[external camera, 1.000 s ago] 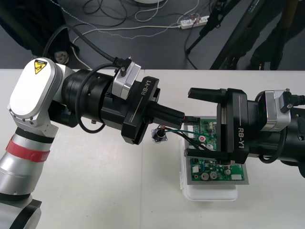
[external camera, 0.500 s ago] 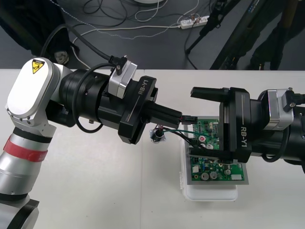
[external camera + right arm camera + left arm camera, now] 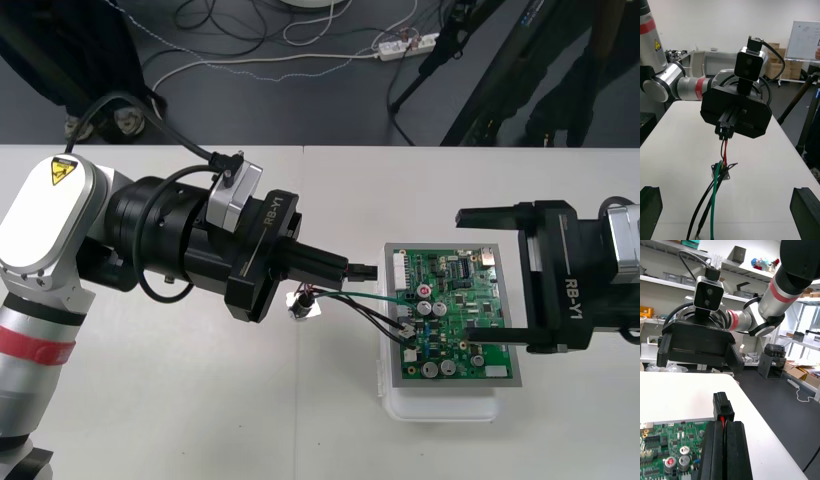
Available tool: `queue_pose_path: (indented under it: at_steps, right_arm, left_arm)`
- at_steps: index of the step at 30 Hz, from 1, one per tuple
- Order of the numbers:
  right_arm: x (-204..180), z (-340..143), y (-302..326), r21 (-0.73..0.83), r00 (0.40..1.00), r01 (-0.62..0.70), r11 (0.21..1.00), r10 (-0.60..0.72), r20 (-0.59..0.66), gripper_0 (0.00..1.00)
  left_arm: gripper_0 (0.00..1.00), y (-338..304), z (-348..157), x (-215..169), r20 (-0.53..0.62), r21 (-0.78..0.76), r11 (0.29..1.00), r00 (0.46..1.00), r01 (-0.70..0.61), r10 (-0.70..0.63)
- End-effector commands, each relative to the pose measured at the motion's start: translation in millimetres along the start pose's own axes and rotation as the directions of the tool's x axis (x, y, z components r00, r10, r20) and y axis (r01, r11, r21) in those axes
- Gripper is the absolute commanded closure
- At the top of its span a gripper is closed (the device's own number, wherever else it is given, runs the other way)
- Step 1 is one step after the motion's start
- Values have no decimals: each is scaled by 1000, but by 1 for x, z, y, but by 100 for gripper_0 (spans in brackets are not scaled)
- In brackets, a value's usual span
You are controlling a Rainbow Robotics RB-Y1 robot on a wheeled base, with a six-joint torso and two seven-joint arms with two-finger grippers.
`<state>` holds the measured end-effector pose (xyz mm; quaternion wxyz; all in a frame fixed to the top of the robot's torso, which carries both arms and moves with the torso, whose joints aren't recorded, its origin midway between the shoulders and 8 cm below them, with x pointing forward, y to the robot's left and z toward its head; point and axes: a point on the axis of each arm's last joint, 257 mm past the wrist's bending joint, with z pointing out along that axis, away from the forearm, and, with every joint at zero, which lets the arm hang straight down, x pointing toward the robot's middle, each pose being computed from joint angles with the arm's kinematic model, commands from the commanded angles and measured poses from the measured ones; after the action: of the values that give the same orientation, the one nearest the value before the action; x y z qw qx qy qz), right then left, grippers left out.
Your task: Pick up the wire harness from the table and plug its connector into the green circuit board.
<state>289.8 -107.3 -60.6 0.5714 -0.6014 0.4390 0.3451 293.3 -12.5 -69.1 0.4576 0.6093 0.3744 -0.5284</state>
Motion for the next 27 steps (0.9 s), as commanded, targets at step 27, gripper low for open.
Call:
queue_pose_path:
  at_steps: [27]
  right_arm:
    - [147,-159,35,-148,739,-88,985,-35,-673,0]
  left_arm:
    - [100,0,-66,97,-14,-183,983,1000,4,-7]
